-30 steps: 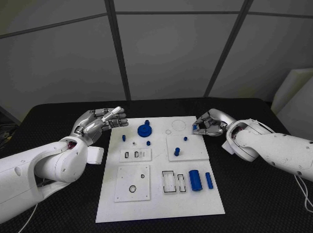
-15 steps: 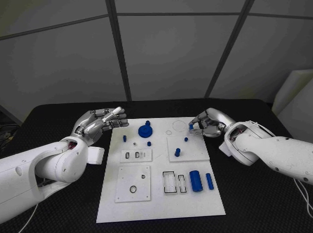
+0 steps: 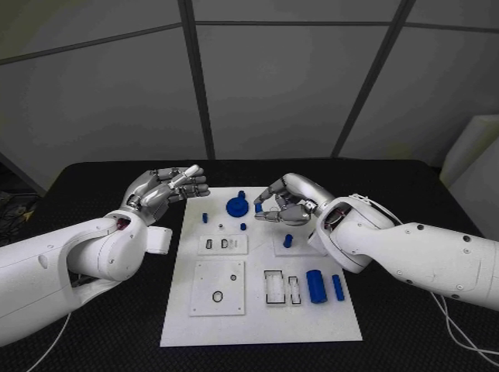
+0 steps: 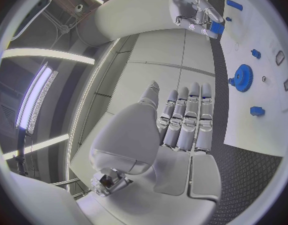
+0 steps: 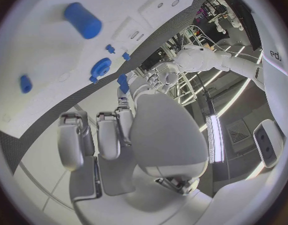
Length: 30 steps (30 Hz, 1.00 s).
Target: Assemble the parts on the task board
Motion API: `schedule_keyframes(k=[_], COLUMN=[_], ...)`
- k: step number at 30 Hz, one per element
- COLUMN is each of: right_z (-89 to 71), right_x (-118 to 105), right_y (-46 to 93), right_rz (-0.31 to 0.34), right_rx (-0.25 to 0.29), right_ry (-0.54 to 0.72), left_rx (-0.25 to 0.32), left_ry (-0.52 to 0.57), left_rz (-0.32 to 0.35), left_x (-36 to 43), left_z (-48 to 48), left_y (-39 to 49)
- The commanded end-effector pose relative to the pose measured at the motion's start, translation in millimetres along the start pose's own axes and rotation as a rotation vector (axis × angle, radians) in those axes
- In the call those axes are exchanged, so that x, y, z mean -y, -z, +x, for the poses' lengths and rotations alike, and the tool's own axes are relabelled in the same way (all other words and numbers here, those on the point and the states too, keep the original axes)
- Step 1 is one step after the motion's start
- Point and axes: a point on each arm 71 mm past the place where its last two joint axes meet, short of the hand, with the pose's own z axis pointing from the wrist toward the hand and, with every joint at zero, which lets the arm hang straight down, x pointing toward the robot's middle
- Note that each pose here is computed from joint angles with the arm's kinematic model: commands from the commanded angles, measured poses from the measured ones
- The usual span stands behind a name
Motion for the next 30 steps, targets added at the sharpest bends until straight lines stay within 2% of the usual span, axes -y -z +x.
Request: schedule_keyframes(k=[1,8,20,30], right_z=[9.4,32.8,64.1,75.2], right_x=[-9,-23,-32,-31], right_y=[-7.0,-16.0,-18.0,-17.3], right_rz=[0.008,0.022,0.031,0.037], right_rx=[-0.033,-0.085,-0.138,-0.154], right_ry=[0.066,0.100,0.133,0.144], left_rx=[-0.007,0.002,0.002,0.003], left_ry=[0.006,0.006,0.009,0.009], left_rz=[0.010,0.011,0.009,0.008], left_x=[0.7,0.0,-0.4,-0.2], left_z=[0.0,-2.3,-1.7,-2.2], left_y=[-2.2,-4.3,-5.5,-5.2])
